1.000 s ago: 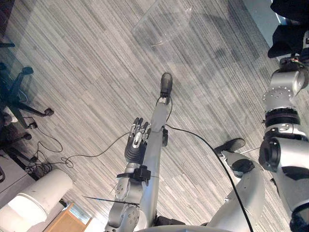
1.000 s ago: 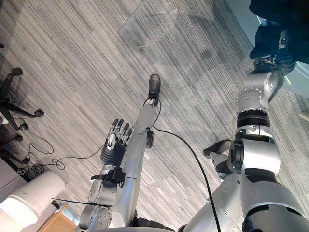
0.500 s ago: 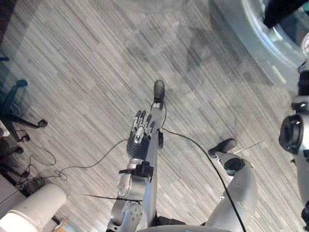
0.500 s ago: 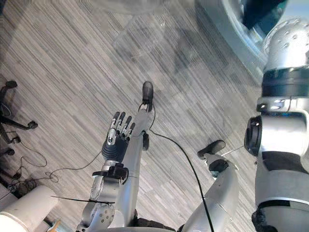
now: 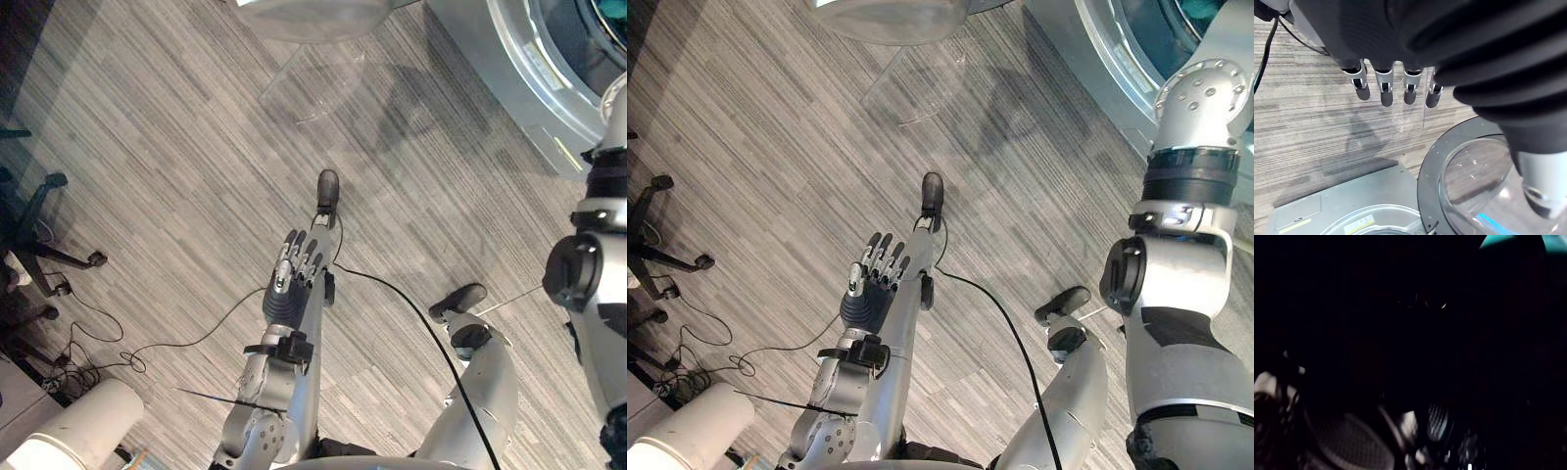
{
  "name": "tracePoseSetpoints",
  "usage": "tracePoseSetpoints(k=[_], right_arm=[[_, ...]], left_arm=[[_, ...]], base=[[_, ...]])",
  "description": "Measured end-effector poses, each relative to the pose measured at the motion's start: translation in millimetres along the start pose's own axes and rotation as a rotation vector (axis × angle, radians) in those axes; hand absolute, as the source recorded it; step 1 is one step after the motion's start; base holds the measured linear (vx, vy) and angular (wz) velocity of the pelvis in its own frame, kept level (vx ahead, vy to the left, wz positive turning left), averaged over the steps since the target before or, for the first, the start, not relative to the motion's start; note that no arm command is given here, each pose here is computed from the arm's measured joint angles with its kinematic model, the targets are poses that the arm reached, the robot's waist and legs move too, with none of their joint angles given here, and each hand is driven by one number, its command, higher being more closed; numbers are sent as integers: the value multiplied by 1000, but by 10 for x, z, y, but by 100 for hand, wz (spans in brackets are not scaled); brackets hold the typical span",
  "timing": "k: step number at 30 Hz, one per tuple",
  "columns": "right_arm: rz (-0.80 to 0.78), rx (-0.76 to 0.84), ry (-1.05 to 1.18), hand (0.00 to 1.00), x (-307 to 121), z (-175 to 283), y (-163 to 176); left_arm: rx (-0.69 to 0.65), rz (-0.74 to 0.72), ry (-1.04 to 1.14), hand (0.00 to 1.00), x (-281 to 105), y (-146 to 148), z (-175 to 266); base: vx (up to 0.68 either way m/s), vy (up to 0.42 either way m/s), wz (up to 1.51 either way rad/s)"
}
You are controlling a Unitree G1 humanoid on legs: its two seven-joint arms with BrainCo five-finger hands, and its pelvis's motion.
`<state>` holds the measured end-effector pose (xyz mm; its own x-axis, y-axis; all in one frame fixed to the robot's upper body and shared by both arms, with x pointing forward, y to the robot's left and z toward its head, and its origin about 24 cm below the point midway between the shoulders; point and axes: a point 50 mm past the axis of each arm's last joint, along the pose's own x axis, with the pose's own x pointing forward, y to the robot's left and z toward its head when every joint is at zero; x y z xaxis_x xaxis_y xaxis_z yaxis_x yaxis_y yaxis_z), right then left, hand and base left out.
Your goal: Pick up the laundry basket with both hands and put the clothes into the washing machine.
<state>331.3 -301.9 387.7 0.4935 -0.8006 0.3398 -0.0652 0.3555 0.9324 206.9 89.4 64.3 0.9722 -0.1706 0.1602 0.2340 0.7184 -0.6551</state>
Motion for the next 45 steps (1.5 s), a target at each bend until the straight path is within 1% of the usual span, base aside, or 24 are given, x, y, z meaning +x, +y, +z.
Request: tracePoseSetpoints(k=[2,3,4,5,8,10,11,12,14,16,17,18,19,21,22,23,27,32,36,38,41,43,44,45], right_arm=[[-83,-89,73,0,2,-179,-299],[-126,-165,139,0,-51,-347,-525],[-88,-242,209,0,-145,-515,-637],[-79,-256,241,0,-199,-601,-674],[-32,-348,388,0,-467,-923,-982],[10,-435,499,0,-743,-1106,-1351],[18,-449,526,0,-815,-1137,-1441],[16,-474,596,0,-1015,-1198,-1690],[11,-505,659,0,-1235,-1212,-1962],[-35,-549,763,0,-1658,-1141,-2452],[-46,-555,792,0,-1794,-1112,-2570],[-72,-568,845,0,-2068,-1030,-2792],[-88,-584,873,0,-2208,-972,-2913],[-164,-655,973,0,-2684,-700,-3327],[-191,-670,999,0,-2798,-624,-3420],[-226,-708,1060,0,-3020,-472,-3579],[-263,-773,1169,0,-3343,-165,-3812],[-268,-814,1230,0,-3472,-16,-3903],[-251,-840,1265,0,-3494,-31,-3903],[-225,-879,1283,0,-3500,-32,-3909],[-158,-959,1322,0,-3517,-50,-3913],[-163,-1000,1349,0,-3550,-10,-3971],[-176,-1061,1390,0,-3591,51,-4052],[-182,-1073,1399,0,-3601,64,-4073]], left_arm=[[6,12,-1,0,2,9,5],[6,15,-3,0,3,10,8],[5,12,-3,0,7,4,7],[6,13,-3,0,7,5,7],[11,16,-11,0,10,20,22],[17,23,-18,0,12,57,36],[21,25,-22,0,11,80,42],[28,30,-21,0,10,112,41],[36,34,-20,0,8,151,44],[55,50,-19,0,4,209,51],[62,53,-17,0,2,226,50],[76,52,-14,0,-1,251,52],[84,50,-12,0,-4,262,51],[114,34,6,0,-13,289,50],[117,32,8,0,-14,291,51],[127,35,7,0,-15,304,62],[159,58,-14,0,-16,371,130],[200,68,-16,0,-22,424,178],[255,108,-35,0,-19,483,227],[297,167,-50,0,-28,596,270],[376,321,-57,0,-94,825,304],[416,441,-49,0,-210,1027,354],[475,568,-19,0,-369,1223,371],[479,614,-13,0,-438,1283,368]], base=[[13,-2,-19],[39,-16,-8],[37,-14,-7],[45,-27,-9],[47,-39,-7],[33,-41,-5],[15,-40,-15],[0,-30,-16],[-6,-20,-12],[1,-30,-11],[17,-30,-12],[18,-15,-4],[20,-13,-10],[9,-24,-22],[7,-40,-27],[10,-42,-16],[42,-36,-10],[34,17,-16],[37,71,-26],[39,122,-60],[59,41,-59],[87,10,-57],[77,50,-90],[72,14,-90]])
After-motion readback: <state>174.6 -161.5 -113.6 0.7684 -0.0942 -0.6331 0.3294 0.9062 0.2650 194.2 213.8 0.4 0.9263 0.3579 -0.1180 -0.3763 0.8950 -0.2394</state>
